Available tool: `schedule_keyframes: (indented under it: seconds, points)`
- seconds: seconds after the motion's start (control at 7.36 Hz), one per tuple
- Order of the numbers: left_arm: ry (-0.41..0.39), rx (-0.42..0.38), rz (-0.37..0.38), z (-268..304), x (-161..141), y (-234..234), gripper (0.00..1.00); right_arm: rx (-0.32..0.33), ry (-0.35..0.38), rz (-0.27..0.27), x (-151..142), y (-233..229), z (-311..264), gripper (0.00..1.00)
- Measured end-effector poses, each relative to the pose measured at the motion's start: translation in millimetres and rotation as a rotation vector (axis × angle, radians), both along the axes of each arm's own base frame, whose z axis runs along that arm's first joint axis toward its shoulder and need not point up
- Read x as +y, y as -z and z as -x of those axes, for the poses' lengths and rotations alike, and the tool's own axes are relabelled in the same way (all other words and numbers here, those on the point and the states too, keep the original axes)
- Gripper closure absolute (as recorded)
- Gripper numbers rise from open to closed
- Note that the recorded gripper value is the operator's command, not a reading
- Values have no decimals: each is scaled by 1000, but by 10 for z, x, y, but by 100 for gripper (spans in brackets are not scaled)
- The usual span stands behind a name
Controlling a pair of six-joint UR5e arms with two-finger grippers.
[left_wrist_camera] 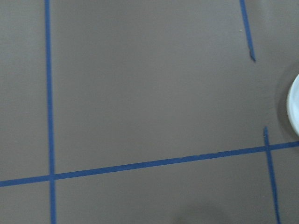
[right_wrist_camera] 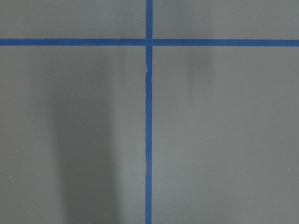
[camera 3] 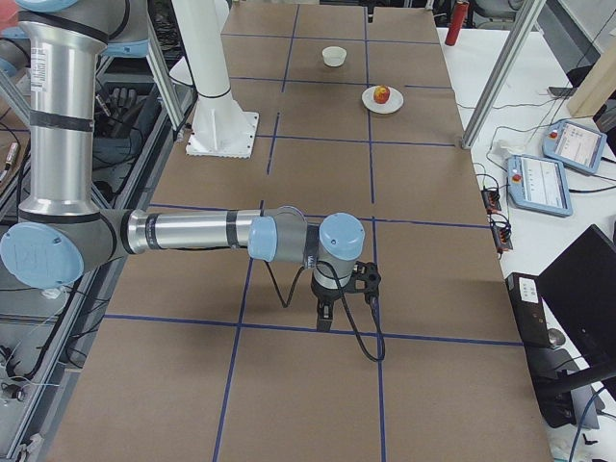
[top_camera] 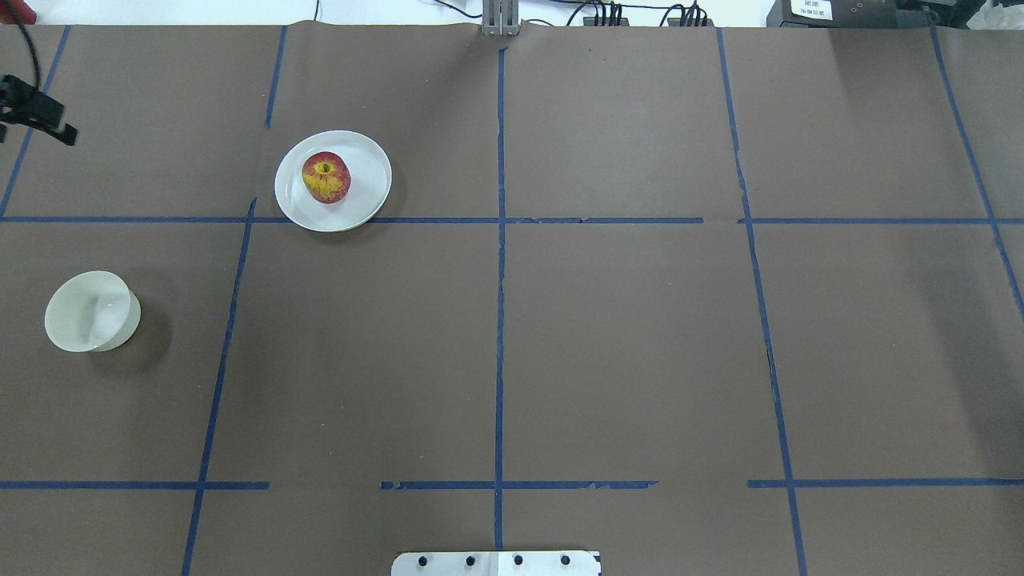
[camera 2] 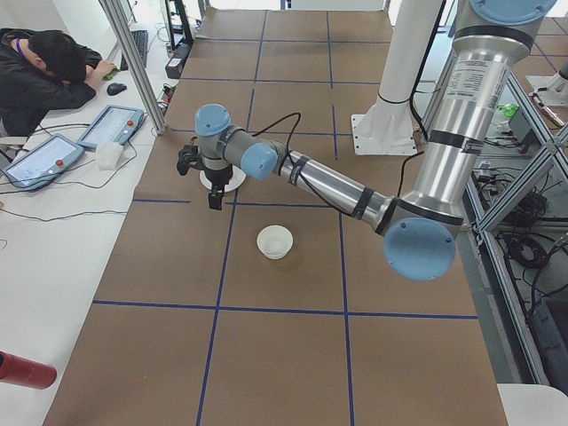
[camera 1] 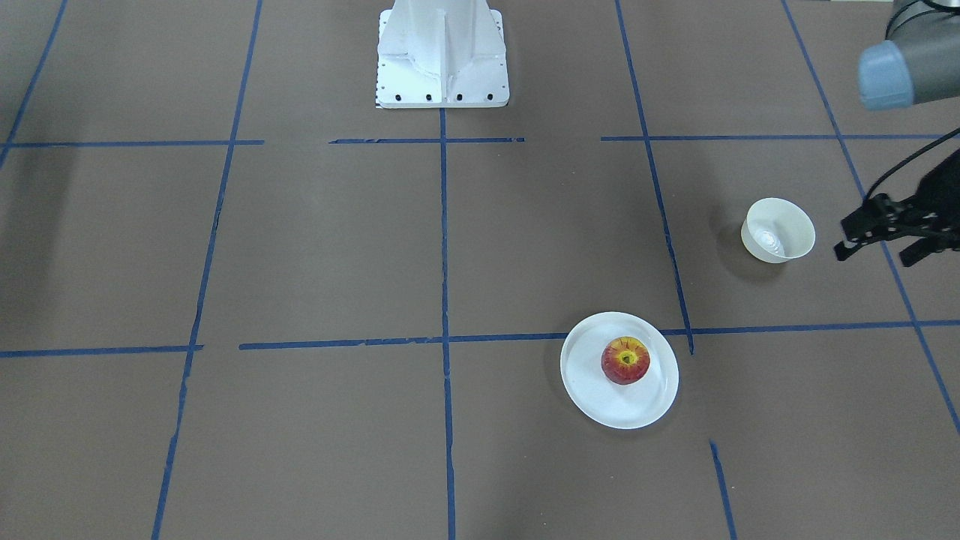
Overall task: Move apple from plate to bowl
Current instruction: 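Move the left gripper over the red apple on the white plate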
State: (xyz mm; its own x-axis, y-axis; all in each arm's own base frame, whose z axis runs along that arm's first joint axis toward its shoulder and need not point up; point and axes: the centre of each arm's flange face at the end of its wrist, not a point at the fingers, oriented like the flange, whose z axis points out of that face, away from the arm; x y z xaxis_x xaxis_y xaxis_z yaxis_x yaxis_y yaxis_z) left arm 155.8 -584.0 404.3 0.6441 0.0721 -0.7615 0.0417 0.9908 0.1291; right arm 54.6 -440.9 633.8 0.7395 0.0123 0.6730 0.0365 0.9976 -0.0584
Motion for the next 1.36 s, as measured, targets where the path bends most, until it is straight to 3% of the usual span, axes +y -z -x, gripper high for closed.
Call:
schedule_keyframes:
  seconds: [0.54, 0.95, 1.36]
  points:
    - [76, -54, 160, -1405, -854, 539, 0, 0, -1, 0, 0, 0, -2, 0]
    - [99, -64, 229, -2188, -945, 880, 0, 0, 0, 0, 0, 0, 0, 0]
    - [90, -48, 247, -2646, -918, 780, 0, 0, 0, 1, 1, -1, 0, 0]
